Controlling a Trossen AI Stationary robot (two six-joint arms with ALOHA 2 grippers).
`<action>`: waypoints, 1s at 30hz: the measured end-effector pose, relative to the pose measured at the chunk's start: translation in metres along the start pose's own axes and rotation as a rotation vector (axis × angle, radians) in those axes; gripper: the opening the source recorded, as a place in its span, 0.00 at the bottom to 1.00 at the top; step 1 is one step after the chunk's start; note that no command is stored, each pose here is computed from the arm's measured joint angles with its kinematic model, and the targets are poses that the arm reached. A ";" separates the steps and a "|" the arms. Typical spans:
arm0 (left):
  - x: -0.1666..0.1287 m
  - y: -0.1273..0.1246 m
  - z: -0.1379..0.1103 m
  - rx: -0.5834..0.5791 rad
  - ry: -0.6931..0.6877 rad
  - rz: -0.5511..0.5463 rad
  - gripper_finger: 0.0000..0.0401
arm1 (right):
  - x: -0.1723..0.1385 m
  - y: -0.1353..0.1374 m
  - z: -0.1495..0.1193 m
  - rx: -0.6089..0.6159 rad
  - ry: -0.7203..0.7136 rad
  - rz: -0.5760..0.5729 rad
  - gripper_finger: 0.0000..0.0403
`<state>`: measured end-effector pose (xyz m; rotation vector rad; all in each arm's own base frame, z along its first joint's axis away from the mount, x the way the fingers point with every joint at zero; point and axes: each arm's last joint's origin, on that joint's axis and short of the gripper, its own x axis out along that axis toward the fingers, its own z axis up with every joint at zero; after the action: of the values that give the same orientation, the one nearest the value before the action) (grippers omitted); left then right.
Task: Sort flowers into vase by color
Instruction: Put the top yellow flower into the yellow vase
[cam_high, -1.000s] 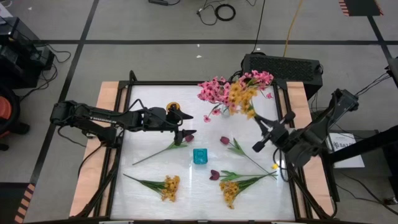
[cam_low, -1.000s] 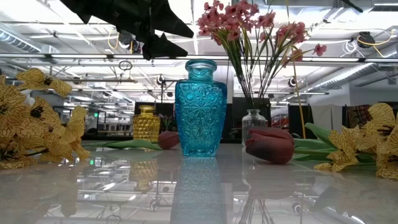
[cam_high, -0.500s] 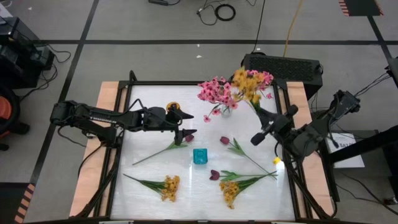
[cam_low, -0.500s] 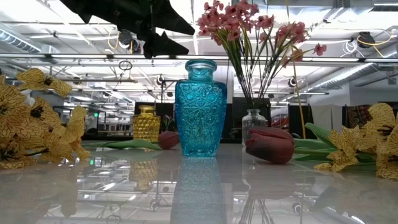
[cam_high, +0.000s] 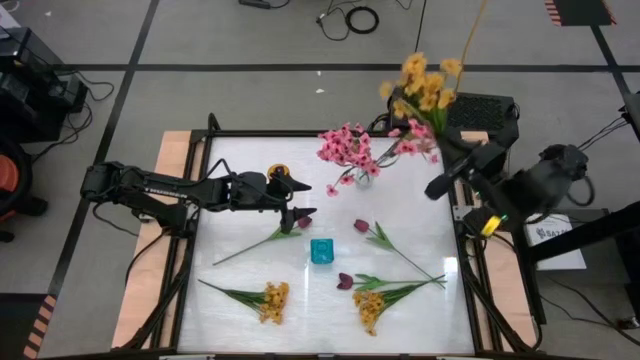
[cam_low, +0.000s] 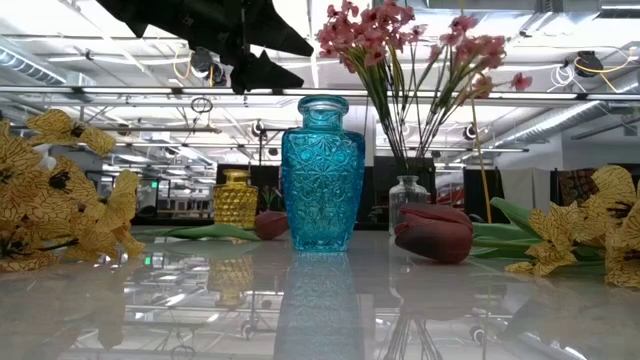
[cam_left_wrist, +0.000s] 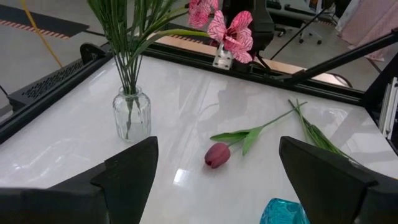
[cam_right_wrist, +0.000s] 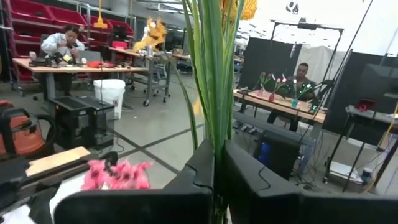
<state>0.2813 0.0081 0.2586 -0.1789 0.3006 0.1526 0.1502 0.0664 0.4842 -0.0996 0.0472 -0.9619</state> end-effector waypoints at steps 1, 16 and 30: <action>0.000 0.000 0.000 0.000 0.000 0.000 0.85 | 0.001 -0.003 0.005 0.000 -0.004 0.006 0.02; -0.006 -0.013 0.015 -0.016 -0.154 -0.069 0.85 | 0.003 0.048 -0.017 0.168 -0.027 0.338 0.02; -0.028 -0.060 0.035 0.010 -0.432 -0.306 0.85 | 0.047 0.167 -0.069 0.333 -0.145 0.529 0.02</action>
<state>0.2749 -0.0471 0.3097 -0.1749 -0.1572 -0.1145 0.3074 0.1182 0.3982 0.1461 -0.2121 -0.4222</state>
